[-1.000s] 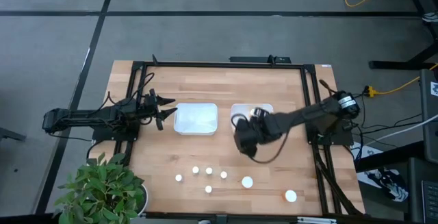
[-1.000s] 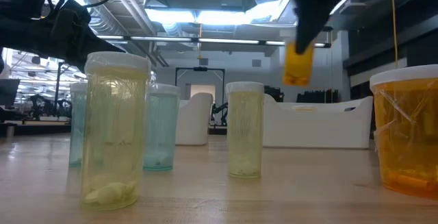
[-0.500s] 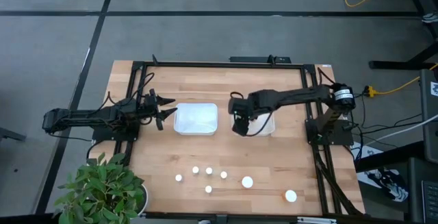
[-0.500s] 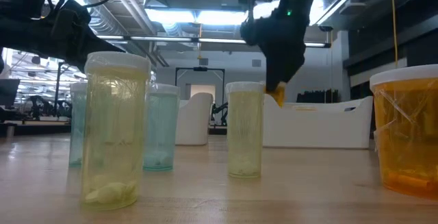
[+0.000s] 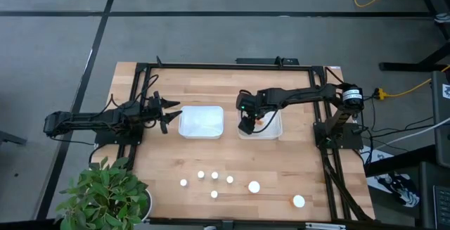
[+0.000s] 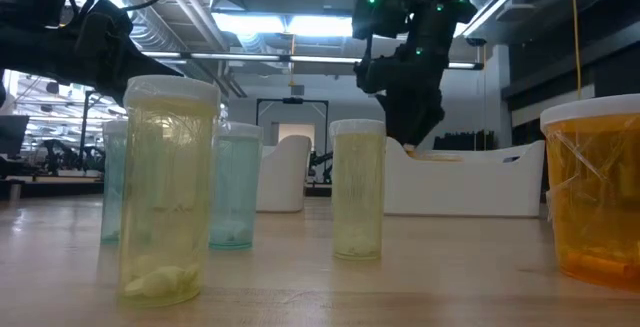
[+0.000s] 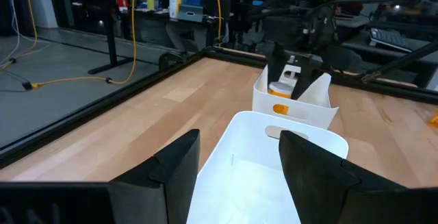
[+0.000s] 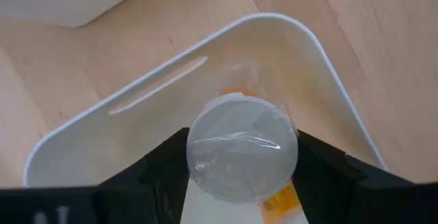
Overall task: Pick and place medicine bottles into bin by pill shape (circle, oval)
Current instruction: Put the large orange pill bottle into the right white bin
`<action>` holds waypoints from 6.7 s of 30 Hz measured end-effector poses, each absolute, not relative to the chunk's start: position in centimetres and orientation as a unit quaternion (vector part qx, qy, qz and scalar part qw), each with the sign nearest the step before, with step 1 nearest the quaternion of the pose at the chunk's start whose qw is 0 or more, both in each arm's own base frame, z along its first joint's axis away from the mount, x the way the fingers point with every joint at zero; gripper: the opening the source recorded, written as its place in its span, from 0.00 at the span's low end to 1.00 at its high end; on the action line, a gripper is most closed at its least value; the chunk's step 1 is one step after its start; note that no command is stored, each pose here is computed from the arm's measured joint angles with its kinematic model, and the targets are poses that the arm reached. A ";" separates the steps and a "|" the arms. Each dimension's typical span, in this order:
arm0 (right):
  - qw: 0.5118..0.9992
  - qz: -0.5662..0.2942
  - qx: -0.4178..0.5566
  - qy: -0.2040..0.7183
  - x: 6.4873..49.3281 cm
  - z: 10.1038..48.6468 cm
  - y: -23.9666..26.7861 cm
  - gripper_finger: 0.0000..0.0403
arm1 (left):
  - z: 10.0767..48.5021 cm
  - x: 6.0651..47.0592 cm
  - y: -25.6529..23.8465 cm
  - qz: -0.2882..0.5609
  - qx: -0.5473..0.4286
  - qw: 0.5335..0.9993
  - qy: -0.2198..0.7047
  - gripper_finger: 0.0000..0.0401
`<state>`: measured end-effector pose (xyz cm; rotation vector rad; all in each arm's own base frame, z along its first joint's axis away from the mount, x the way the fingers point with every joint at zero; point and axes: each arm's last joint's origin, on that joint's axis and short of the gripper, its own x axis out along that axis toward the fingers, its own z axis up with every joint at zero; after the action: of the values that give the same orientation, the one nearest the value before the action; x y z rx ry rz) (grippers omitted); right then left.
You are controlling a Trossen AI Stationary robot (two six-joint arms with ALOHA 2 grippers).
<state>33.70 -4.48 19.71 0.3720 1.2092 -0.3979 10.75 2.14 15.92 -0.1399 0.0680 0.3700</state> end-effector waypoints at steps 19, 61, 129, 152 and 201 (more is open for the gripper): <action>0.787 -0.198 0.168 0.559 34.0 20.7 -4.6 0.63 | 15.9 10.8 2.1 0.184 -0.070 0.980 0.033 0.48; 0.760 -0.084 0.145 0.628 26.3 25.1 21.1 0.63 | 15.9 10.8 2.1 0.184 -0.070 0.980 0.033 0.48; 0.807 -0.016 0.043 0.589 32.2 17.9 22.1 0.65 | 15.9 10.8 2.1 0.184 -0.070 0.980 0.035 0.48; 0.738 -0.233 -0.094 0.626 31.4 25.0 17.4 0.52 | 15.9 10.8 2.1 0.184 -0.070 0.980 0.035 0.48; 0.784 -0.245 0.201 0.534 23.9 19.3 0.6 0.52 | 16.0 10.8 2.1 0.184 -0.069 0.980 0.031 0.48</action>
<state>23.92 0.62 19.32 0.4332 1.1530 -0.5296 10.76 2.14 15.97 -0.1398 0.0632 0.3699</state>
